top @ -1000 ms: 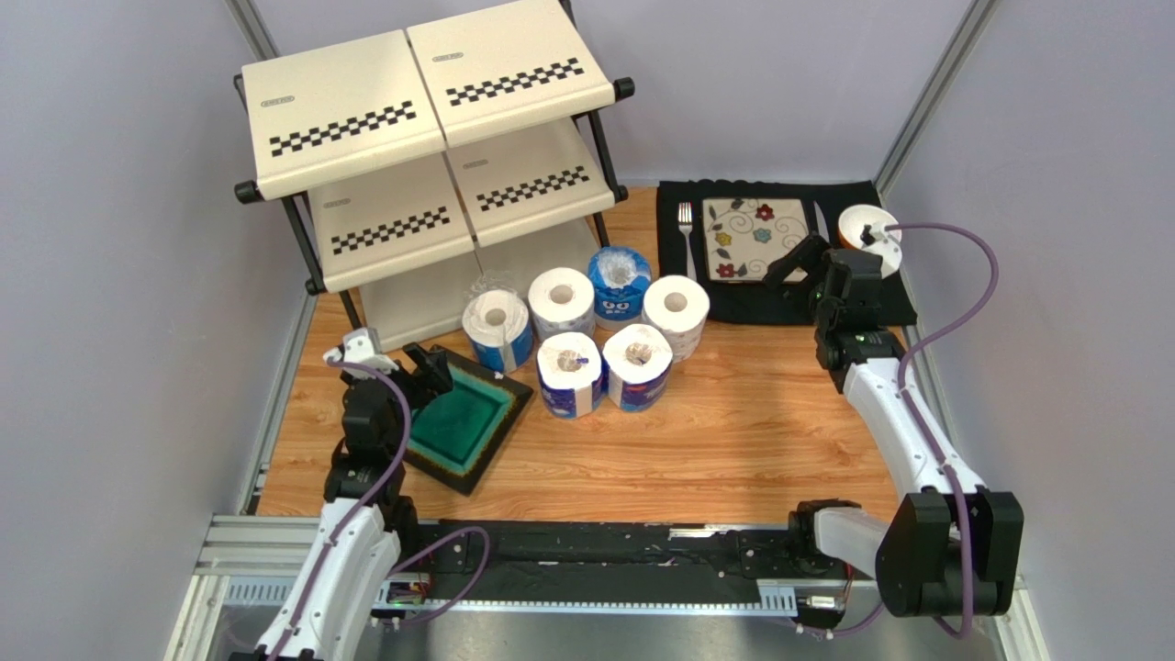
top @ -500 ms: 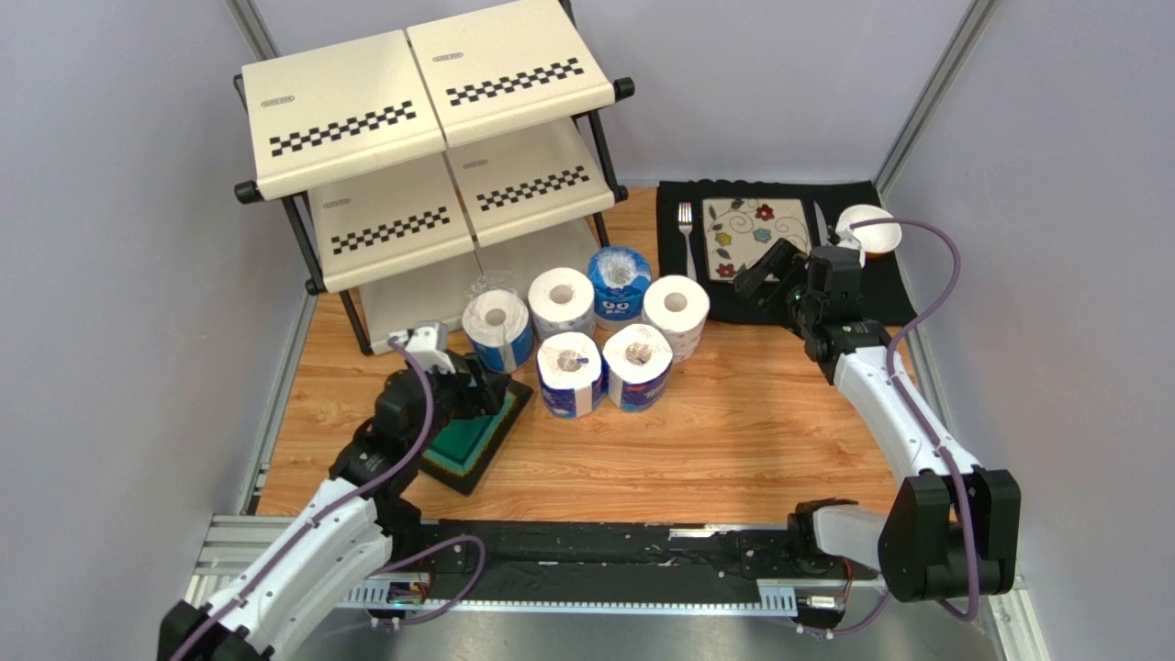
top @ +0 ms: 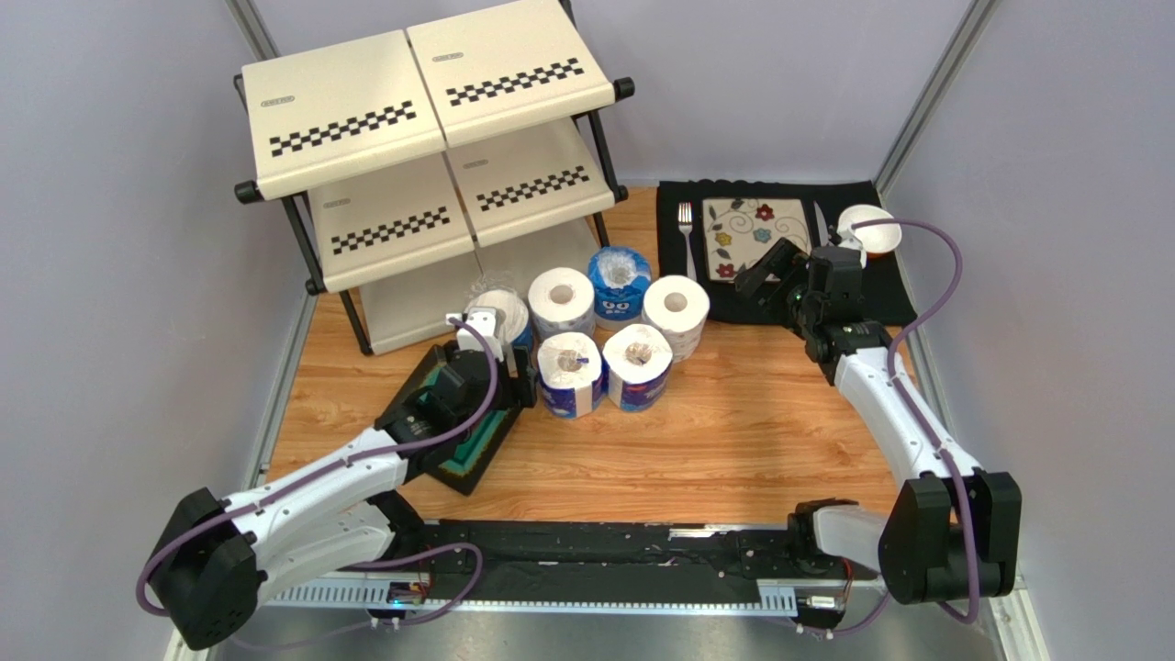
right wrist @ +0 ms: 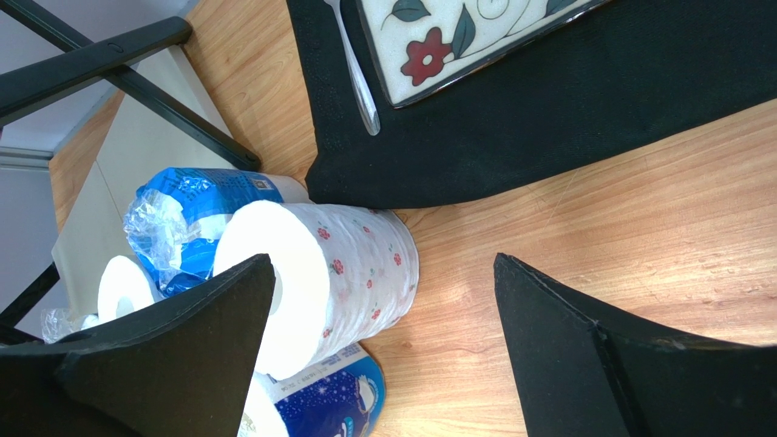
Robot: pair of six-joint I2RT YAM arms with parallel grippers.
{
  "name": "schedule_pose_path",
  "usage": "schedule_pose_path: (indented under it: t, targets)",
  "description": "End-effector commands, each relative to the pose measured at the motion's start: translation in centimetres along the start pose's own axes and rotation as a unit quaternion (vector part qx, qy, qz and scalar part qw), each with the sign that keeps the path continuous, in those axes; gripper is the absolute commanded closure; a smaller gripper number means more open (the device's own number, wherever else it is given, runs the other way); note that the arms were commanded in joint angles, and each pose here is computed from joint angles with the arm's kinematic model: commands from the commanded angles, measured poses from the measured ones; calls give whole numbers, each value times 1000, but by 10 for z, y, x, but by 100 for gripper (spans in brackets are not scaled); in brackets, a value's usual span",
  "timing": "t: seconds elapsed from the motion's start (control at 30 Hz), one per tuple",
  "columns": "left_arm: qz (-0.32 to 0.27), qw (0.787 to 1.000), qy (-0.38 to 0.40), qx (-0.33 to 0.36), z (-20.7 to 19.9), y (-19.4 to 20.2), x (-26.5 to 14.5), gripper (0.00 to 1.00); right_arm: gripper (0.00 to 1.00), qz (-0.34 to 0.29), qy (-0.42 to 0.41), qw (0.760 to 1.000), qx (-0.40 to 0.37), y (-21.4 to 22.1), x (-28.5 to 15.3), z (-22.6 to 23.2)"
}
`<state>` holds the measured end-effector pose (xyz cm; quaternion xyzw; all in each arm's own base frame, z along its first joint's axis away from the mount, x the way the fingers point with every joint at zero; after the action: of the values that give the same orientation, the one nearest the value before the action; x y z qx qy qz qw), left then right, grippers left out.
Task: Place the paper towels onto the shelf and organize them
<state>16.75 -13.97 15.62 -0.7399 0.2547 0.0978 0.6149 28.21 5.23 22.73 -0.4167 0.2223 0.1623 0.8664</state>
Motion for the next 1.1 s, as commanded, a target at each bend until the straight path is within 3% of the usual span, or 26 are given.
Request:
schedule_pose_path:
  t: [0.0, 0.33, 0.7, 1.07]
  targets:
    - [-44, 999, 16, -18, -19, -33, 5, 14, 5, -19, -13, 1000, 2, -6, -8, 6]
    - [-50, 998, 39, -29, -32, -51, 5, 14, 5, -15, -12, 1000, 2, -5, -8, 6]
    - [32, 999, 37, -6, -44, -40, 25, 17, 6, -11, -5, 1000, 3, -3, -5, 3]
    - [58, 998, 31, 1, -48, -35, 36, 17, 6, -11, -3, 1000, 4, -3, -5, 3]
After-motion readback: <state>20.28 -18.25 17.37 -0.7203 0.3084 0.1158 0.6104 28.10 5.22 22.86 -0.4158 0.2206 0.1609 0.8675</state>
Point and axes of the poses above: each gripper's point midway between its finger pads, its own x axis out along the fingers, its own z axis along the line the jaws close on, y = z × x, the point moved 10 cm from there along -x, back along the fingers
